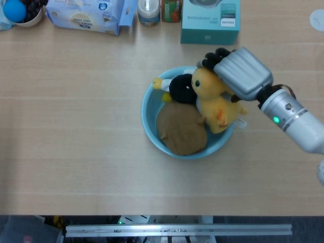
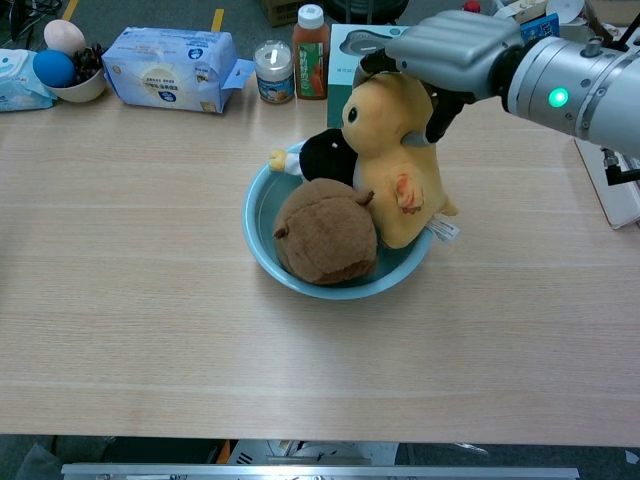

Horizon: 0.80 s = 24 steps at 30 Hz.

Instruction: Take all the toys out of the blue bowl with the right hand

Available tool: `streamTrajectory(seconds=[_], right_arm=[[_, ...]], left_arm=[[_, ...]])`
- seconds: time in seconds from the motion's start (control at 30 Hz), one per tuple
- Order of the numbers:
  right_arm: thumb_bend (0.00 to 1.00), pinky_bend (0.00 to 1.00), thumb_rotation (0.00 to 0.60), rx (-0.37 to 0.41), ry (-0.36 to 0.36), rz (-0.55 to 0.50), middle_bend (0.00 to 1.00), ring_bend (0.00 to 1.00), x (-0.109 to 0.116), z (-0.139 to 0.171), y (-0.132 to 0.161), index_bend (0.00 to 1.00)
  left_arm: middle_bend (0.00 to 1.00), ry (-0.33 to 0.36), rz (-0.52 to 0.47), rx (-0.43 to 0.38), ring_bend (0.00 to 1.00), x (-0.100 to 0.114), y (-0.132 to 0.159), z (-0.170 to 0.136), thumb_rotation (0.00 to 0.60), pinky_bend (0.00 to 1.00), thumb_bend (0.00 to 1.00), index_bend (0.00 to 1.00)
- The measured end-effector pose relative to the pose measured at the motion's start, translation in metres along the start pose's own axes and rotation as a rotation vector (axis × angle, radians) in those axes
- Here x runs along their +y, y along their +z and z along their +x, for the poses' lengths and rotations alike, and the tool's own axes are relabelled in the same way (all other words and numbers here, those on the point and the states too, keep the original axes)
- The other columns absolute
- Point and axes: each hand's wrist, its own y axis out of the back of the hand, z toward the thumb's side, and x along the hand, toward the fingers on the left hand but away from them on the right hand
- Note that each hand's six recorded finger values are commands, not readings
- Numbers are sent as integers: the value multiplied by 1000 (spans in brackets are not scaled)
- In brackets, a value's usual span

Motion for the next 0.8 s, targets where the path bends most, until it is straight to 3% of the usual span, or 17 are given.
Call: streamTrajectory(seconds=[0.07,0.17,0.37,0.63,0.8], right_arm=[[331,830,600,-12,10,-17,593,579,-1,-3,0,615],[340,871,600,-31,-17,-57,612,623,3,-4,-3,633],[340,878,600,-52,-162,-110,613,632,33,10,-19,634],[340,878,600,-173,-306,-110,613,632,71,45,-73,634],[340,878,600,-260,-337,-68,613,632,74,49,-105,634]], left_arm=[[80,-1,-1,6,53,-1,-3,0,600,127,423,22],[81,1,0,13,53,0,-7,0,600,127,422,23],[81,3,-4,9,53,1,-7,2,600,128,422,24],[81,-1,-8,-6,53,1,-3,3,600,128,422,24],[81,2,-15,-19,53,2,0,2,600,127,423,25]])
